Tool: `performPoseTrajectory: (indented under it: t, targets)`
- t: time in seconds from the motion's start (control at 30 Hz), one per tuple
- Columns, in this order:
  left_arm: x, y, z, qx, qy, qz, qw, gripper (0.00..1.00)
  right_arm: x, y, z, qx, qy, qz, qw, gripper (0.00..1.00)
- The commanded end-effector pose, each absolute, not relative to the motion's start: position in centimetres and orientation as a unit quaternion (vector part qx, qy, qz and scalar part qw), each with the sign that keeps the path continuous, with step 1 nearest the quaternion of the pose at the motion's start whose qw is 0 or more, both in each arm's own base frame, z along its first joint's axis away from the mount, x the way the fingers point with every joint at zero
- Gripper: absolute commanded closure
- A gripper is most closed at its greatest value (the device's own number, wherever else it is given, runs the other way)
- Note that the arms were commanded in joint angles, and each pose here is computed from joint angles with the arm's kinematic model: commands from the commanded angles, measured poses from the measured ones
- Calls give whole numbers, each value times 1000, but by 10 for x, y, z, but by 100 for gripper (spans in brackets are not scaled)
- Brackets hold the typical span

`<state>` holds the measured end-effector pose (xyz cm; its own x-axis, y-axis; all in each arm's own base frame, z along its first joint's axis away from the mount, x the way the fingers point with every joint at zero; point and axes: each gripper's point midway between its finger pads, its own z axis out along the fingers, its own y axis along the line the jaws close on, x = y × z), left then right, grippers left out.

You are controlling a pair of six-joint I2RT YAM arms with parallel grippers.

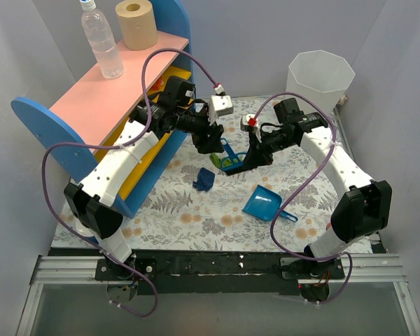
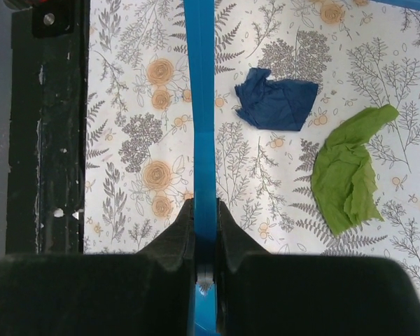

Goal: Sweep away the paper scraps from the table

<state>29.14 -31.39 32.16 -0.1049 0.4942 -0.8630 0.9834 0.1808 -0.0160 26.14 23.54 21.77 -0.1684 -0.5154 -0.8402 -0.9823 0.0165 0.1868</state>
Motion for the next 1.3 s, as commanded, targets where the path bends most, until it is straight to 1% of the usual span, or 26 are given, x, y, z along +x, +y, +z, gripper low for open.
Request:
performPoseTrajectory:
  t: [0.0, 0.13, 0.27, 0.57, 0.73, 1.03, 1.17, 1.27]
  targets:
    - [273, -315, 322, 594, 636, -346, 350, 46, 264, 234, 229, -595, 641, 378, 303, 99]
    - [276, -324, 320, 590, 634, -362, 345, 48, 263, 236, 232, -595, 638, 380, 306, 99]
    - [278, -330, 320, 582, 632, -376, 346, 57, 260, 239, 233, -595, 637, 382, 308, 99]
    - [278, -339, 316, 573, 633, -401, 332, 63, 264, 246, 243, -583, 636, 391, 319, 99]
    - [277, -339, 315, 571, 636, -405, 327, 69, 267, 251, 251, -574, 635, 401, 326, 99]
    - [280, -341, 310, 566, 641, -408, 319, 68, 268, 253, 255, -570, 634, 403, 332, 99]
    - [281, -342, 308, 564, 645, -408, 315, 71, 267, 252, 253, -571, 634, 403, 331, 99]
    - [284, -341, 302, 563, 651, -402, 311, 69, 266, 252, 255, -572, 632, 400, 335, 99]
